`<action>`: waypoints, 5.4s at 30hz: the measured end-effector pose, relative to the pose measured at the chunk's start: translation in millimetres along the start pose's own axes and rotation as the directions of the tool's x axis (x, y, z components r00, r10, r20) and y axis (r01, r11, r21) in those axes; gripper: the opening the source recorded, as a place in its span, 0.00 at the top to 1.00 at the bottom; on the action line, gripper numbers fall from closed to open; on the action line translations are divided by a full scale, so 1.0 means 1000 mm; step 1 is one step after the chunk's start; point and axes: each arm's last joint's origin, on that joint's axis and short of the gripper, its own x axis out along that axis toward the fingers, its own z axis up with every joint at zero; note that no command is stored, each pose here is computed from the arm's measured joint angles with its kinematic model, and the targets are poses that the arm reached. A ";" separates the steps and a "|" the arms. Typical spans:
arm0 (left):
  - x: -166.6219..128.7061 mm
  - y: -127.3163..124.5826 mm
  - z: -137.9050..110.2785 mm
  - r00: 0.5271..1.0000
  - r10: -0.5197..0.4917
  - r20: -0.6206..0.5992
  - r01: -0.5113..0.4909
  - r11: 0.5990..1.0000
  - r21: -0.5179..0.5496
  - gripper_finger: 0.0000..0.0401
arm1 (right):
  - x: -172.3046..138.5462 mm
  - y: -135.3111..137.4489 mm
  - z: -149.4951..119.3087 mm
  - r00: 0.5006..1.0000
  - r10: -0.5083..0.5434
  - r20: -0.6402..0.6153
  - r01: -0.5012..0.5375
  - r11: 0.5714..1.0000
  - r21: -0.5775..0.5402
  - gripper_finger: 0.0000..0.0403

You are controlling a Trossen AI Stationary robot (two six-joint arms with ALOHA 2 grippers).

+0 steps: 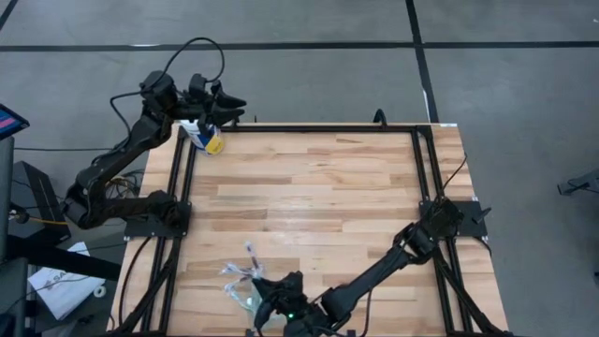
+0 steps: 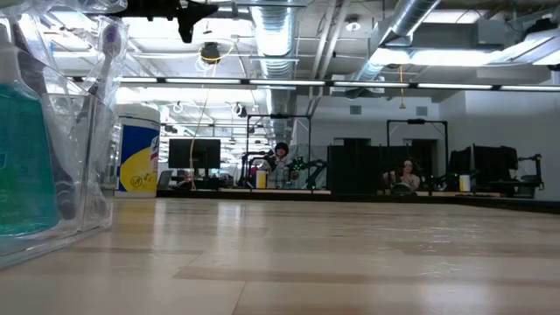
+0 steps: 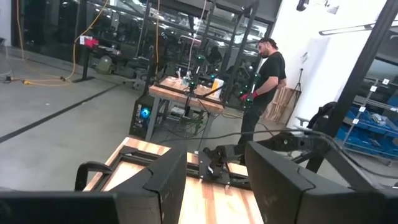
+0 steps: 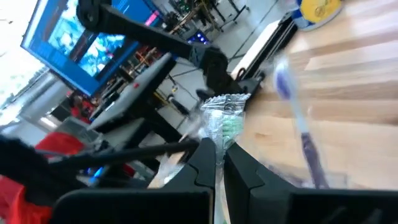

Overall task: Pick & Place toothbrushing station
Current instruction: Put the green toothbrush into the transparent organizer, then return to Home Position

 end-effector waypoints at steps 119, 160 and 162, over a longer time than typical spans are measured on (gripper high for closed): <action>-0.143 -0.212 0.044 0.798 -0.462 0.388 0.288 0.857 0.427 0.60 | -0.211 -0.028 0.441 0.994 0.039 -0.101 -0.097 0.735 -0.671 0.60; -0.185 -0.202 -0.055 0.949 0.166 0.268 -0.188 0.980 0.059 0.60 | -0.210 -0.338 0.328 0.897 0.397 -0.195 -0.436 0.871 -0.229 0.59; -0.179 -0.196 -0.059 0.951 0.170 0.260 -0.187 0.982 0.042 0.60 | -0.213 -0.333 0.322 0.903 0.387 -0.188 -0.427 0.861 -0.277 0.59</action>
